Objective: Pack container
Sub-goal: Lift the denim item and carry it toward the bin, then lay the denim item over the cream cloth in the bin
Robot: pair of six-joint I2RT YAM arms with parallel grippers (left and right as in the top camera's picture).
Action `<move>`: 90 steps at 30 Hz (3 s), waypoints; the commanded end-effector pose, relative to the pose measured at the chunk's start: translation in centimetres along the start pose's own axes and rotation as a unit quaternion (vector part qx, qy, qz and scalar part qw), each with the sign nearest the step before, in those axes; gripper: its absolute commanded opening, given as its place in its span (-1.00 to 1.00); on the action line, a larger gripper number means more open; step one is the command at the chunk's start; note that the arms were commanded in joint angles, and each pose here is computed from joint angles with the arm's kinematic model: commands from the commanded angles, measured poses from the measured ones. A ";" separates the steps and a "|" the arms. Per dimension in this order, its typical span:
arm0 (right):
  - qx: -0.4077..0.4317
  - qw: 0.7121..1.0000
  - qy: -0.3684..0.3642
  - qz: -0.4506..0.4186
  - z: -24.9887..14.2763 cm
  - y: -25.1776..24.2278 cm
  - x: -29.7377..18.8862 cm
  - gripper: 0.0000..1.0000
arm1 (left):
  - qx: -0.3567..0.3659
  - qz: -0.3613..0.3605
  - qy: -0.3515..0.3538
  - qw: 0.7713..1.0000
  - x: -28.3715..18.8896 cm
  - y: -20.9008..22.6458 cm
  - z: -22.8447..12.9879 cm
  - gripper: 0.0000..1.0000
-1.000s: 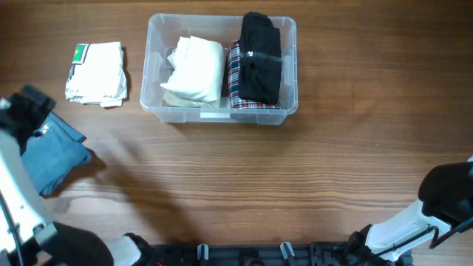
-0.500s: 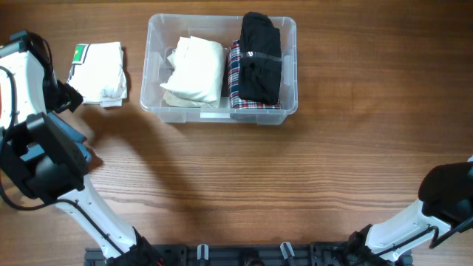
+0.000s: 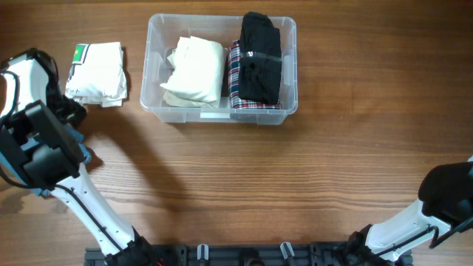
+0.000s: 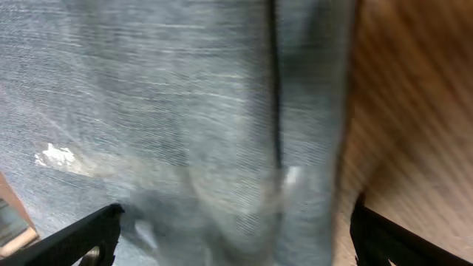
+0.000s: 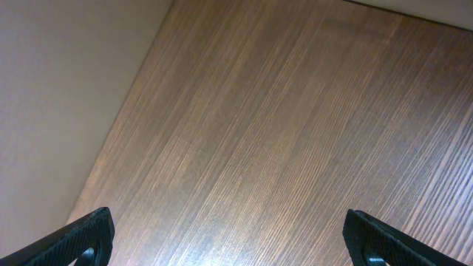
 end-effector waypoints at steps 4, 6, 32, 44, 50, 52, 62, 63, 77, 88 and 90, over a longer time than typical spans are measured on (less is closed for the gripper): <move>-0.009 1.000 0.006 0.000 -0.1 0.0 0.5 0.99 | -0.019 0.009 0.027 0.999 1.1 1.9 0.2 -0.18; -0.009 1.000 0.006 0.000 -0.1 0.0 0.5 1.00 | -0.018 0.002 0.032 0.999 1.1 1.7 0.0 -0.81; -0.009 1.000 0.006 0.000 -0.1 0.0 0.5 0.99 | 0.212 -0.281 -0.342 0.871 -32.1 -0.3 -16.8 -0.92; -0.009 1.000 0.005 0.000 -0.1 0.0 0.5 1.00 | 0.344 -0.381 -0.365 0.777 -37.5 -4.4 -23.1 -0.92; -0.009 1.000 0.006 0.000 -0.1 0.0 0.5 0.99 | 0.442 -0.305 -0.297 0.790 -33.5 -6.7 -24.0 -0.93; -0.009 1.000 0.005 0.000 -0.1 0.0 0.5 0.99 | 0.438 -0.280 -0.296 0.802 -32.9 -6.5 -23.5 -0.92; -0.009 1.000 0.005 0.000 -0.1 0.0 0.5 1.00 | 0.412 -0.259 -0.260 0.834 -30.5 -8.1 -20.8 -0.92; -0.009 1.000 0.005 0.000 -0.1 0.0 0.5 0.99 | 0.415 -0.253 -0.253 0.836 -30.0 -8.7 -20.7 -0.92; -0.009 1.000 0.005 0.000 -0.1 0.0 0.5 1.00 | 0.381 -0.281 -0.265 0.840 -30.3 -11.0 -20.5 -0.03; -0.009 1.000 0.005 0.000 -0.1 0.1 0.5 0.99 | 0.248 -0.391 -0.294 0.836 -35.5 -5.1 -16.5 0.14; -0.009 1.000 0.005 0.000 -0.1 0.1 0.5 1.00 | 0.193 -0.373 -0.284 0.862 -33.8 -2.4 -12.6 0.35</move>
Point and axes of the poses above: each gripper's point midway between its finger pads, its own x axis out along the fingers, its own y axis along the line the jaws close on, z = x × y, the point moved 7 cm from there along -x, back along the fingers, and after that the axes turned 7 degrees about -x, right-handed, at the moved point
